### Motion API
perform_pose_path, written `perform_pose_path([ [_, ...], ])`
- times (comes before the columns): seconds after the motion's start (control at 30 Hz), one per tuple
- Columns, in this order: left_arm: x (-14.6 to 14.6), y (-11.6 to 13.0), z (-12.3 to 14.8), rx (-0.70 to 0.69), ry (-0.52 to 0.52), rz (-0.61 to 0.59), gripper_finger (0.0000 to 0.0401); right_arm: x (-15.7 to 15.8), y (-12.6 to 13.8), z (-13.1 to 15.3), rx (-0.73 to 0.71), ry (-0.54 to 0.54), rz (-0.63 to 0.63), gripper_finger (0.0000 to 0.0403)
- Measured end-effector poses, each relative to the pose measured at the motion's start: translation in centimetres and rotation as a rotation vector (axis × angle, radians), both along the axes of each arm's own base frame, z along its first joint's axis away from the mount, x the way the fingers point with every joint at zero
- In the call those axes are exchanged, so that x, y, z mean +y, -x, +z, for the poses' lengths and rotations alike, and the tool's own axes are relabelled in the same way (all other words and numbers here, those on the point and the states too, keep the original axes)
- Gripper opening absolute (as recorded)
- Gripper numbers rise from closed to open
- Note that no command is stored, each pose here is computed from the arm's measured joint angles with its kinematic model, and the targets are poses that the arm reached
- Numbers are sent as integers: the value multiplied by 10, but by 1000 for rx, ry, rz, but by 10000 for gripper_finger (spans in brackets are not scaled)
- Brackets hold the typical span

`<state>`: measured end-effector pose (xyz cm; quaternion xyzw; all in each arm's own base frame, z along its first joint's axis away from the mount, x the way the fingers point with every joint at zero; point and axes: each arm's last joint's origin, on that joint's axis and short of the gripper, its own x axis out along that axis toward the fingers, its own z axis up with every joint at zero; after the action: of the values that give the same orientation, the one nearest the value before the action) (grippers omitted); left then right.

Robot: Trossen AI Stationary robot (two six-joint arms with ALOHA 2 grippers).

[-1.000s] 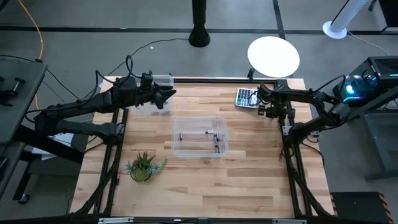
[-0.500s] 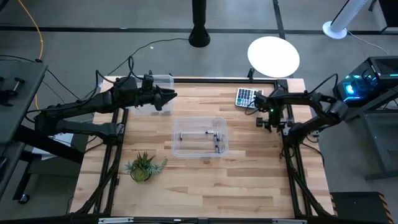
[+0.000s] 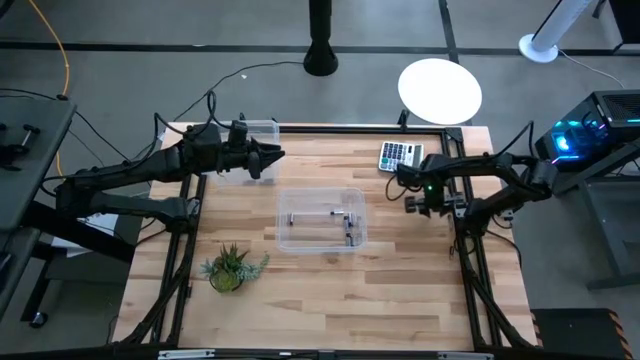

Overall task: Sort batteries
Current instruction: Put the silver battery into the bottom transparent bin

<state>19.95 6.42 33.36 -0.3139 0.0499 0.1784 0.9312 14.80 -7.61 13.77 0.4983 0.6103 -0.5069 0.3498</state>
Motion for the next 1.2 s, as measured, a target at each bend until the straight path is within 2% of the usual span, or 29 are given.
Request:
perform_pose_path([
  [0.17, 0, 0, 0, -1, 0, 0, 184, -6, 1, -3, 68, 96, -61, 139],
  [0.3, 0, 0, 0, -3, 4, -11, 184, -10, 1, -9, 126, 113, -97, 139],
  [0.37, -1, 0, 0, -3, 3, -16, 184, -11, 0, -14, 143, 62, -75, 139],
  [0.47, -1, 0, 0, -2, 1, -17, 184, -14, 2, -21, 116, -115, 45, 139],
  [0.53, -1, 0, 0, 3, -16, -20, 184, -14, 2, -22, 104, -207, 69, 139],
  [0.6, -1, 0, 0, 6, -23, -22, 184, -14, -1, -18, 87, -253, 85, 139],
  [0.73, 0, 0, 0, 5, -23, -22, 184, -20, -7, -6, 42, -330, 226, 139],
  [0.83, 0, 0, 0, 6, -23, -19, 184, -29, -8, 0, 82, -279, 255, 139],
  [0.9, 0, 0, 0, 5, -23, -19, 184, -36, -3, 2, 177, -219, 215, 139],
  [0.97, 0, 0, 0, 5, -23, -18, 184, -42, 1, 2, 196, -197, 163, 139],
  [1.1, 0, 0, 0, 5, -23, -19, 184, -47, 10, -7, 155, -310, 115, 139],
  [1.2, 0, 0, 0, 6, -23, -20, 184, -51, 10, -15, 151, -348, 123, 139],
])
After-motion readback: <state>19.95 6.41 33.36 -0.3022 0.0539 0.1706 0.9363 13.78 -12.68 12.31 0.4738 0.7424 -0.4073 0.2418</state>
